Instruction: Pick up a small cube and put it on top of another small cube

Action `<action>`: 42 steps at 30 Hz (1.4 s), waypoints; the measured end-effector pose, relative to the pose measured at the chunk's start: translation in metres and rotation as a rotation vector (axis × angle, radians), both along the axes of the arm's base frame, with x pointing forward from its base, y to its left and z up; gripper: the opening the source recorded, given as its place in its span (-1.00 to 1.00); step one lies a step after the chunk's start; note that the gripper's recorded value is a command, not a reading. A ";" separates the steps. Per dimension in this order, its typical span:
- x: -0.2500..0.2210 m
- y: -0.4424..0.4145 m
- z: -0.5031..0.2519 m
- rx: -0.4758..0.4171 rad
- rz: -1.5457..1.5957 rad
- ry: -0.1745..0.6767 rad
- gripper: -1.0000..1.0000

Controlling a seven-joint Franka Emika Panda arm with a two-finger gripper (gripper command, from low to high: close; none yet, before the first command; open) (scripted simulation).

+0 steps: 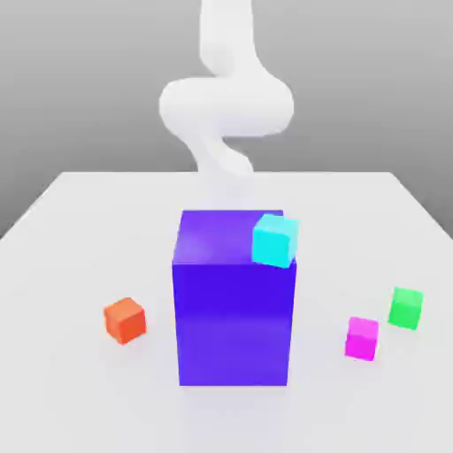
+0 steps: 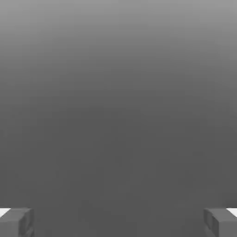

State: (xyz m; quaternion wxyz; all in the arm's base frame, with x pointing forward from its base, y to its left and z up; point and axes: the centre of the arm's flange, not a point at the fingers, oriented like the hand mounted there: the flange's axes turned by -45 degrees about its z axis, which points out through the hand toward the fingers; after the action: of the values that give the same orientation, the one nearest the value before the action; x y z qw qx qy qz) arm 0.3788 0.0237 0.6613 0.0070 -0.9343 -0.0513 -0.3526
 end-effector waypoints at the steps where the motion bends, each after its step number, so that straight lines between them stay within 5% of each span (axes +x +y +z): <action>1: 0.013 0.013 -0.025 -0.018 0.054 0.036 0.00; 10: 0.040 0.130 -0.243 -0.195 0.520 0.319 0.00; 20: -0.070 0.204 -0.455 -0.434 1.038 0.585 0.00; 27: -0.080 0.202 -0.527 -0.451 1.073 0.610 0.00; 28: -0.080 0.202 -0.533 -0.451 1.073 0.610 -1.00; 42: -0.082 0.205 -0.474 -0.456 1.083 0.609 -1.00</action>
State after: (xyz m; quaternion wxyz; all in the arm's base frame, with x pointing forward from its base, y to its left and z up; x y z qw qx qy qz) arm 0.2966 0.2289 0.1872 -0.0004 -0.8127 -0.5827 0.0003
